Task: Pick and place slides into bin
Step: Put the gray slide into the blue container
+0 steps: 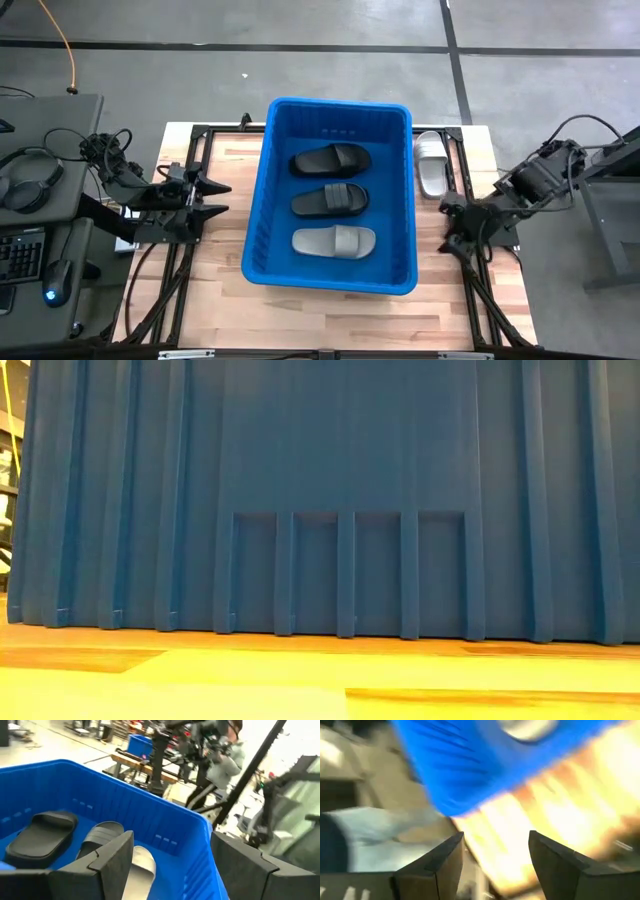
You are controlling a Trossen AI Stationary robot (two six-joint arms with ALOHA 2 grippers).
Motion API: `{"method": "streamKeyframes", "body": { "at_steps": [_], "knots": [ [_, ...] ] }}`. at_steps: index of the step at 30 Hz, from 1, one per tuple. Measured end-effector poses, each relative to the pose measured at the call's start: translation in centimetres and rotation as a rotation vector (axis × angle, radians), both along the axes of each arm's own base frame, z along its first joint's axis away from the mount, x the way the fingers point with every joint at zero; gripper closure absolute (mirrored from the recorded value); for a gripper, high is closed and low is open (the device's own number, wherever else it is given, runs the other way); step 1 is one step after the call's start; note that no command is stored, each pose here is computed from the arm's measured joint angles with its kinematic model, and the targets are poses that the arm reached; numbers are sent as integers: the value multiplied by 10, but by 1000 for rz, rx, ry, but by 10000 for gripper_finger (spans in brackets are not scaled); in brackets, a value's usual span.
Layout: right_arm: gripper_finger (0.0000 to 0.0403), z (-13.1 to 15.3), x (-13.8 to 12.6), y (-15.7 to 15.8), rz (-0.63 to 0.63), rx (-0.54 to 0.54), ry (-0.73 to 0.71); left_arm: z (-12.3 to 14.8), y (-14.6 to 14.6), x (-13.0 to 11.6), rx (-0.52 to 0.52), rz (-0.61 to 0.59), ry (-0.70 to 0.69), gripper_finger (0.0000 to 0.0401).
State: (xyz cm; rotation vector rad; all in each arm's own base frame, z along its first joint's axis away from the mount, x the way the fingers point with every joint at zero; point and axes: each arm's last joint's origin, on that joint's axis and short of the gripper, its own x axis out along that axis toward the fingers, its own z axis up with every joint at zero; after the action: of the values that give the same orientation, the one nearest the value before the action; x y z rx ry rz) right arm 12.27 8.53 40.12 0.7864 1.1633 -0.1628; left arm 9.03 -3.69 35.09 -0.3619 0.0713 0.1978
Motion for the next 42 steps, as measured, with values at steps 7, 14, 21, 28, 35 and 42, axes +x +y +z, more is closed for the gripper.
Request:
{"method": "streamKeyframes", "body": {
  "at_steps": [7, 14, 21, 28, 35, 42],
  "knots": [
    [192, -5, -13, -5, 123, -140, 47, 0, 1, 0, -15, 34, -3, 148],
    [192, -6, -11, -4, 243, -332, -35, -1, 1, 0, -12, 32, 2, 148],
    [192, -24, -15, -8, 311, -423, -20, -1, 1, 0, -11, 31, 2, 148],
    [192, -71, -29, -15, 344, -398, 151, -1, 1, 0, -10, 31, 2, 148],
    [192, -81, -33, -22, 228, -427, 157, -1, 1, 0, -10, 31, 2, 148],
    [192, -80, -27, -23, 239, -549, 70, -1, 1, 0, -10, 31, 2, 148]
  ]
}}
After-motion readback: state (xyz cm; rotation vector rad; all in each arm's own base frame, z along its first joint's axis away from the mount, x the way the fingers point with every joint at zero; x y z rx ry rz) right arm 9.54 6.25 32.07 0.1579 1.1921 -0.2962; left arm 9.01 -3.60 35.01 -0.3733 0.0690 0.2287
